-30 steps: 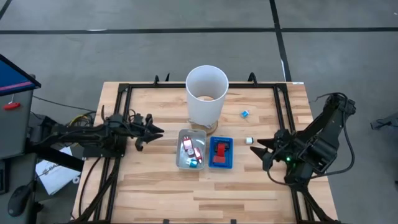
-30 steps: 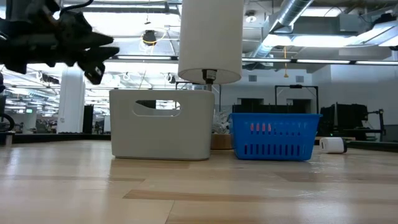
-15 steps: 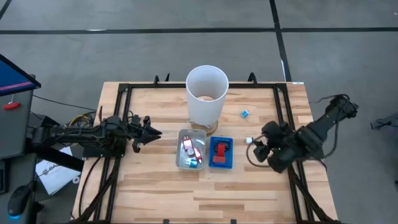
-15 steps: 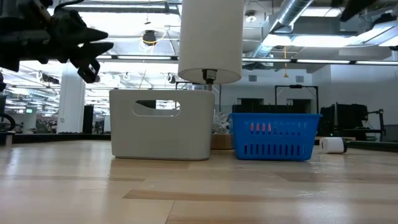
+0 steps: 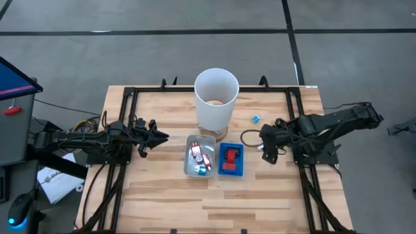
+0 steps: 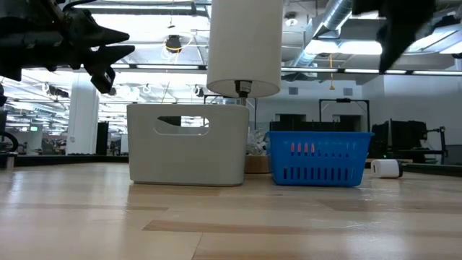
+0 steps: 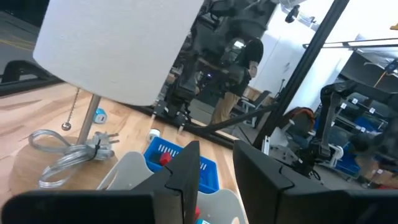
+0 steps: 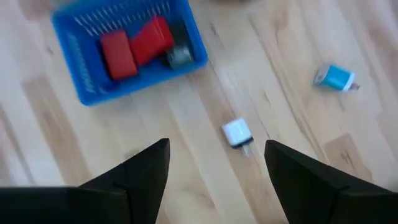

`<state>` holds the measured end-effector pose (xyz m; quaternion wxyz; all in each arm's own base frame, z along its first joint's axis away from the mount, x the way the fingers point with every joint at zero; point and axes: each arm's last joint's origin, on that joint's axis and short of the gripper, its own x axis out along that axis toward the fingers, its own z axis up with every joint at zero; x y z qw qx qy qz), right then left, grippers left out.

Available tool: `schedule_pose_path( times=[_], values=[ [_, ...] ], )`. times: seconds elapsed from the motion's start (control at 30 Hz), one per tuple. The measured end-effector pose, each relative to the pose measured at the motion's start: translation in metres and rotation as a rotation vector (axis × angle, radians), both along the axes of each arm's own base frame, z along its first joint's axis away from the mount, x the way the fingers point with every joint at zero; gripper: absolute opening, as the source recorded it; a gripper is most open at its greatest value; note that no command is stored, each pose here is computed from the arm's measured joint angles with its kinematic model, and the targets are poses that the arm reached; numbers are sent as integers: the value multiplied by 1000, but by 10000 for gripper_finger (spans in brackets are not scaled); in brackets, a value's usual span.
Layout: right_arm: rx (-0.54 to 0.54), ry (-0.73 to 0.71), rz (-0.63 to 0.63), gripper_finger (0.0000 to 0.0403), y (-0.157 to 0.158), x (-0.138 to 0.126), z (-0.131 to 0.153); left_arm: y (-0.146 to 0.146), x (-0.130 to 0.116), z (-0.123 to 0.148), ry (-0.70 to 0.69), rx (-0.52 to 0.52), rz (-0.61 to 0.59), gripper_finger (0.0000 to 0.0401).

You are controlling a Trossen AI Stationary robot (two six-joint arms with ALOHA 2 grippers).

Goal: Pick & Place Office items
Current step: Put the white charger adapter into the gray bin

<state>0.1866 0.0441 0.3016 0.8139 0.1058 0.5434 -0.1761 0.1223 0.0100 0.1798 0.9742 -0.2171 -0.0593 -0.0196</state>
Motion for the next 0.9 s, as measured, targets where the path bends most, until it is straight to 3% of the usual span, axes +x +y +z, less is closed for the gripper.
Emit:
schedule_pose_path(
  times=[0.13,0.23,0.43,0.67,0.9],
  values=[
    [45,65,70,255,-15,-4,-31,0,0,0,0,0,0,94],
    [85,69,194,255,-18,-1,-49,0,0,0,0,0,0,94],
    [42,86,383,255,-17,14,-74,0,0,0,1,0,-1,94],
    [99,190,294,255,-44,25,-105,0,0,-2,21,-3,-1,94],
    [135,223,201,255,-71,27,-115,0,0,-2,22,-8,-3,94]
  ],
)
